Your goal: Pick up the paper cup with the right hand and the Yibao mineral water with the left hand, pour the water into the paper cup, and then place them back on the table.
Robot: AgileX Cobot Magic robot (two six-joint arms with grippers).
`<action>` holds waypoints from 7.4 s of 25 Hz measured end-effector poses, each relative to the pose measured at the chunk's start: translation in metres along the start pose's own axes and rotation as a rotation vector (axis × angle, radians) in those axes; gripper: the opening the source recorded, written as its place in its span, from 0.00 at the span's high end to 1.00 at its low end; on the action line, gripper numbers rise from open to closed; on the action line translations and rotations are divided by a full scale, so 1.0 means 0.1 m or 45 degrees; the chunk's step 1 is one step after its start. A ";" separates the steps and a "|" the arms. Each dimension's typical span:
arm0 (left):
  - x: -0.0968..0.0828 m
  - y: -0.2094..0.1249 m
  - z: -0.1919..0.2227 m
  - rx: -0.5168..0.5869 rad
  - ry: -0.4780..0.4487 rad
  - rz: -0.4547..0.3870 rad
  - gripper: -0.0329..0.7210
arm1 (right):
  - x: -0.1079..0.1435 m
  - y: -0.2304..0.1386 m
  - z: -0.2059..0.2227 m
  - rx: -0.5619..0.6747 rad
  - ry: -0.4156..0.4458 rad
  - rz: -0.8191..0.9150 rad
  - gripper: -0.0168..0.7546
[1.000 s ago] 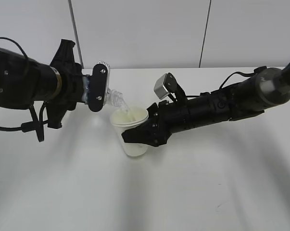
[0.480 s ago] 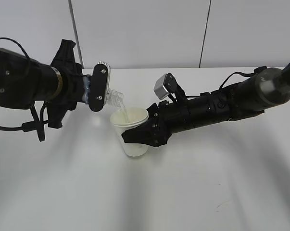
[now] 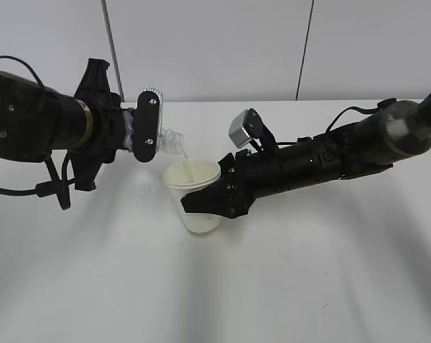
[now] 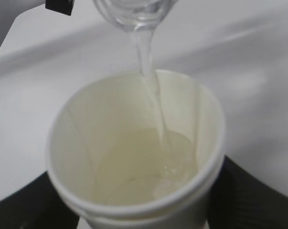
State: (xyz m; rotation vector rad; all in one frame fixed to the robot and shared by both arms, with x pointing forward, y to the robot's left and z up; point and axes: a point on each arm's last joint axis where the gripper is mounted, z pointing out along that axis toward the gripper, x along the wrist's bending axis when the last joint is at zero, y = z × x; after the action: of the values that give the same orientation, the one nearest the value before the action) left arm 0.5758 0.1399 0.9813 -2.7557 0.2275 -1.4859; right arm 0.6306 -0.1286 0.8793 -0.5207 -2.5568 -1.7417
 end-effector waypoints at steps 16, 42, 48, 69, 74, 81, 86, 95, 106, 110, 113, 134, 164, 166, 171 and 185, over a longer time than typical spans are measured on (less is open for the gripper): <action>-0.03 -0.01 0.00 0.016 -0.034 -0.513 0.51 | -0.05 0.10 0.00 -0.039 -0.023 -0.007 0.29; -0.01 -0.31 0.13 -0.063 -0.164 -1.629 0.51 | -0.41 0.07 -0.33 -0.150 -0.295 0.214 0.29; 0.00 -0.46 0.17 -0.128 -0.231 -1.672 0.51 | -0.41 0.08 -0.34 -0.151 -0.297 0.214 0.29; 0.20 -0.79 0.48 -0.350 -0.324 -1.683 0.51 | -0.38 0.23 -0.40 -0.185 -0.312 0.181 0.29; 0.22 -0.79 0.65 -0.435 -0.306 -1.714 0.51 | -0.38 0.23 -0.40 -0.185 -0.312 0.182 0.29; 0.24 -0.97 0.74 -0.595 -0.245 -1.830 0.51 | -0.39 0.23 -0.40 -0.191 -0.315 0.186 0.29; 0.18 -0.98 0.81 -0.734 -0.275 -1.825 0.51 | -0.39 0.24 -0.41 -0.199 -0.320 0.192 0.29; 0.02 -0.91 0.94 -0.889 -0.299 -1.725 0.51 | -0.39 0.25 -0.41 -0.204 -0.322 0.194 0.29; -0.21 -0.97 1.05 -0.923 -0.249 -1.766 0.51 | -0.41 0.24 -0.41 -0.192 -0.355 0.202 0.29; -0.34 -1.01 1.13 -0.946 -0.265 -1.816 0.51 | -0.41 0.24 -0.41 -0.196 -0.356 0.204 0.29; -0.41 -1.00 1.17 -0.959 -0.274 -1.808 0.51 | -0.42 0.24 -0.42 -0.197 -0.365 0.210 0.29; -0.58 -0.97 1.27 -0.967 -0.311 -1.808 0.51 | -0.45 0.26 -0.43 -0.236 -0.403 0.244 0.29; -0.58 -0.96 1.27 -0.965 -0.315 -1.799 0.52 | -0.74 0.04 -0.77 -0.211 -0.800 0.200 0.29; -0.58 -0.96 1.27 -0.965 -0.315 -1.799 0.52 | -0.72 -0.04 -0.78 -0.206 -0.829 0.203 0.29; -0.58 -0.96 1.27 -0.964 -0.316 -1.799 0.52 | -0.66 -0.16 -0.81 -0.252 -0.884 0.210 0.29; -0.58 -0.96 1.27 -0.964 -0.315 -1.797 0.52 | -0.58 -0.38 -0.95 -0.351 -1.054 0.215 0.29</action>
State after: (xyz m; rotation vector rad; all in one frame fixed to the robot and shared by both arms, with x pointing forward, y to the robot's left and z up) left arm 0.6622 0.2343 0.8694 -3.8203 -1.8675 -1.1155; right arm 0.6577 -0.2427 0.8711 -1.7286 -2.5546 -2.1384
